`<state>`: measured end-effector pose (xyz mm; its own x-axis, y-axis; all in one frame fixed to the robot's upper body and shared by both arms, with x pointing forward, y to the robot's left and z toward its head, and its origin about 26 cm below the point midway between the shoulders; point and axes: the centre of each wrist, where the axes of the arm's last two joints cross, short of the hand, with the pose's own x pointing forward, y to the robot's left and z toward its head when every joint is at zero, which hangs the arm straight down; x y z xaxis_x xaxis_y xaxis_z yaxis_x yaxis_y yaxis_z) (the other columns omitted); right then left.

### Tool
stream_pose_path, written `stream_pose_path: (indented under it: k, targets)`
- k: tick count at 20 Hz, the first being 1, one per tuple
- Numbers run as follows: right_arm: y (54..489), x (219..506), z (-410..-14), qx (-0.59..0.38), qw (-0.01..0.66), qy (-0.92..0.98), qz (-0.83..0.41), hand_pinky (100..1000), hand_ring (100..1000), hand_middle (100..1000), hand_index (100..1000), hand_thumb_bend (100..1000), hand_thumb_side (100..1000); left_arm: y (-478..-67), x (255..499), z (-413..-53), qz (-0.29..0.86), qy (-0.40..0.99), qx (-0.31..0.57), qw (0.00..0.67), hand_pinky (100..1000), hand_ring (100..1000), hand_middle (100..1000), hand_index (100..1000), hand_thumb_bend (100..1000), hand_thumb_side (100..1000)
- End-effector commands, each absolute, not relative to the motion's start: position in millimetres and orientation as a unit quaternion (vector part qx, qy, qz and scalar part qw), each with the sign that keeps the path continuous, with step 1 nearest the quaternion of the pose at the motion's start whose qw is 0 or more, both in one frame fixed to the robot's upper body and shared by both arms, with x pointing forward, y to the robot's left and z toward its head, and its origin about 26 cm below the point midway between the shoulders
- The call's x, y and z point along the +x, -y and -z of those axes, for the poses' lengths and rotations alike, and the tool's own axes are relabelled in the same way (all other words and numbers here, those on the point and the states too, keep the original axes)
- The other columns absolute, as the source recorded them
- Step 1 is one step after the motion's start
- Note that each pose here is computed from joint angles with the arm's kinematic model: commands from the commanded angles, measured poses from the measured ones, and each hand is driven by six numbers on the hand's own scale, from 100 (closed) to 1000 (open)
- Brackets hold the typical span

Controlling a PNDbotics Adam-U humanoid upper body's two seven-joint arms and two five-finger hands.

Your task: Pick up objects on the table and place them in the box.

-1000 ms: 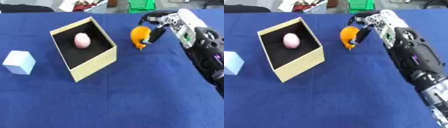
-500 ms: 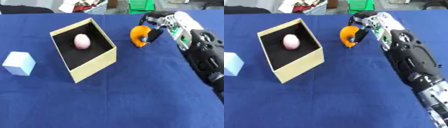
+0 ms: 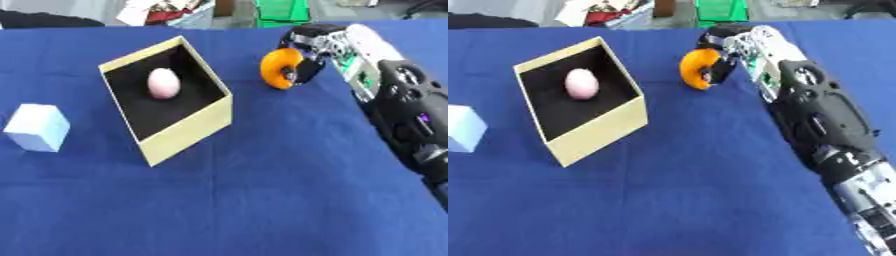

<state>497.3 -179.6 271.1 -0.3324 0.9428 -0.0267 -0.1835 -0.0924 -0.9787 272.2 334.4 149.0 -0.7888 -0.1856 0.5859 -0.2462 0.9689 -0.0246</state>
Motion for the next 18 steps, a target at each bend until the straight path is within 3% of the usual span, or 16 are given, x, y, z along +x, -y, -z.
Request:
stream_pose_path:
  k: [1, 18]
  targets:
    - [177.3, 493.5, -291.9, -0.384, 0.431, 0.529, -0.622, 772, 985, 825, 782, 100, 100, -335.4, 270.4, -157.9, -0.04, 0.949, 0.119, 0.29, 727, 653, 677, 799, 292, 945]
    - [168.8, 473.1, -332.5, -0.431, 0.387, 0.589, -0.564, 766, 974, 813, 753, 100, 100, -336.1, 269.9, -157.4, -0.039, 0.948, 0.121, 0.291, 725, 654, 678, 798, 284, 938]
